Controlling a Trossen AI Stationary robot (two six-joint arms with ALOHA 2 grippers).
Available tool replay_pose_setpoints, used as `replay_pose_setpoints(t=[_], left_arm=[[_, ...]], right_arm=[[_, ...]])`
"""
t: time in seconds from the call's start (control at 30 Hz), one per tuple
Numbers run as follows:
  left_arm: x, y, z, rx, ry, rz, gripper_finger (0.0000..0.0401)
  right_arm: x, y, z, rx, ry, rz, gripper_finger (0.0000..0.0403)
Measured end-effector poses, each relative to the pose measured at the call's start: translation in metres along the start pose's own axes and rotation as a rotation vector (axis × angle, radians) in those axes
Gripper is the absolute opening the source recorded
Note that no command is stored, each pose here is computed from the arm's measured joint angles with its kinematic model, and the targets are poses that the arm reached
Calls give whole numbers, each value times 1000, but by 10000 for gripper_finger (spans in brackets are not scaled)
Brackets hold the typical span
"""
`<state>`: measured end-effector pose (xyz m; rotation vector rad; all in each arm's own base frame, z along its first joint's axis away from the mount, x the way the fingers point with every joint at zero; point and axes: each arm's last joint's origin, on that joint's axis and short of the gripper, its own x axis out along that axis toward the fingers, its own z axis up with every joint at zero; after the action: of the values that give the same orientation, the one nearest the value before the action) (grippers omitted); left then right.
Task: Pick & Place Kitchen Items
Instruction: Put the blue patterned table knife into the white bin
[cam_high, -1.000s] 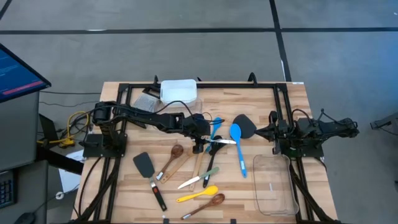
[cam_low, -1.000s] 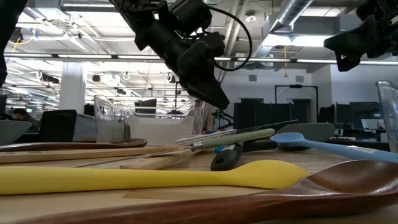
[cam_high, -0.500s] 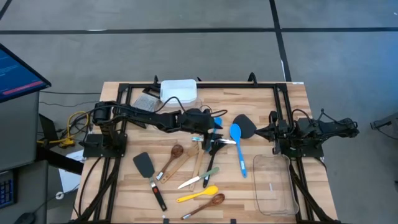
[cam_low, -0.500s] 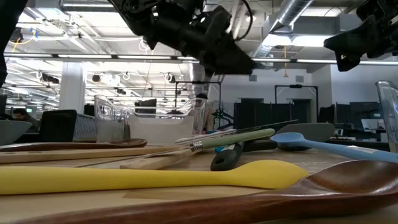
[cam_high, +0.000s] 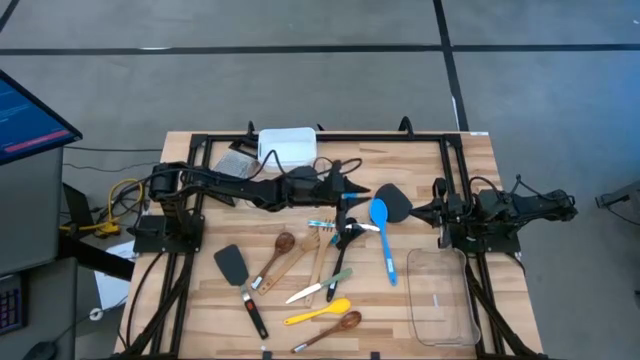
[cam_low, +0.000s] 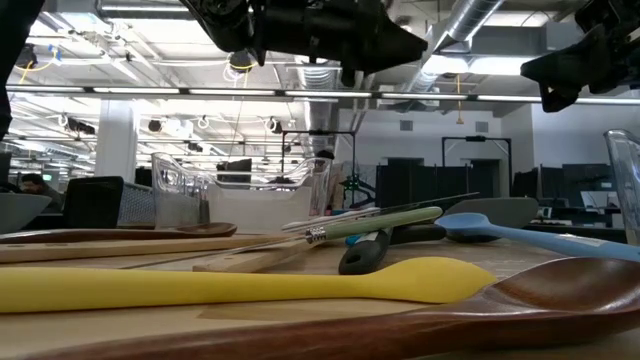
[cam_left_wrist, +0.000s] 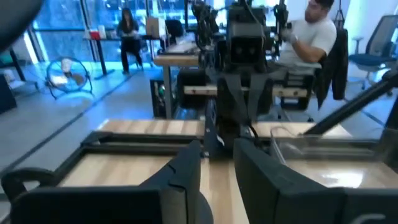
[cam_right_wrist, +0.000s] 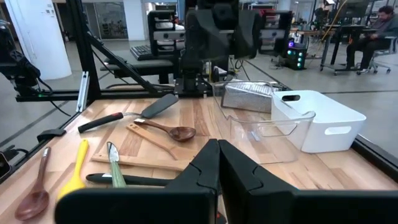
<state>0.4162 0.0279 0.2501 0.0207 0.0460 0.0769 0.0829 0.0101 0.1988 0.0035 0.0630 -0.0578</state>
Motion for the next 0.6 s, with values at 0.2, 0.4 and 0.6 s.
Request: replay_pose_setpoints(t=[0.2,0.4,0.6], left_arm=[[0,-1,0,-11,2,-4,76],[0,0,-1,-53,8,-28,76],[0,16,-1,-71,19,-24,76]], right_arm=[[0,0,0,0,0,0,0],[0,0,0,0,0,0,0],[0,0,0,0,0,0,0]])
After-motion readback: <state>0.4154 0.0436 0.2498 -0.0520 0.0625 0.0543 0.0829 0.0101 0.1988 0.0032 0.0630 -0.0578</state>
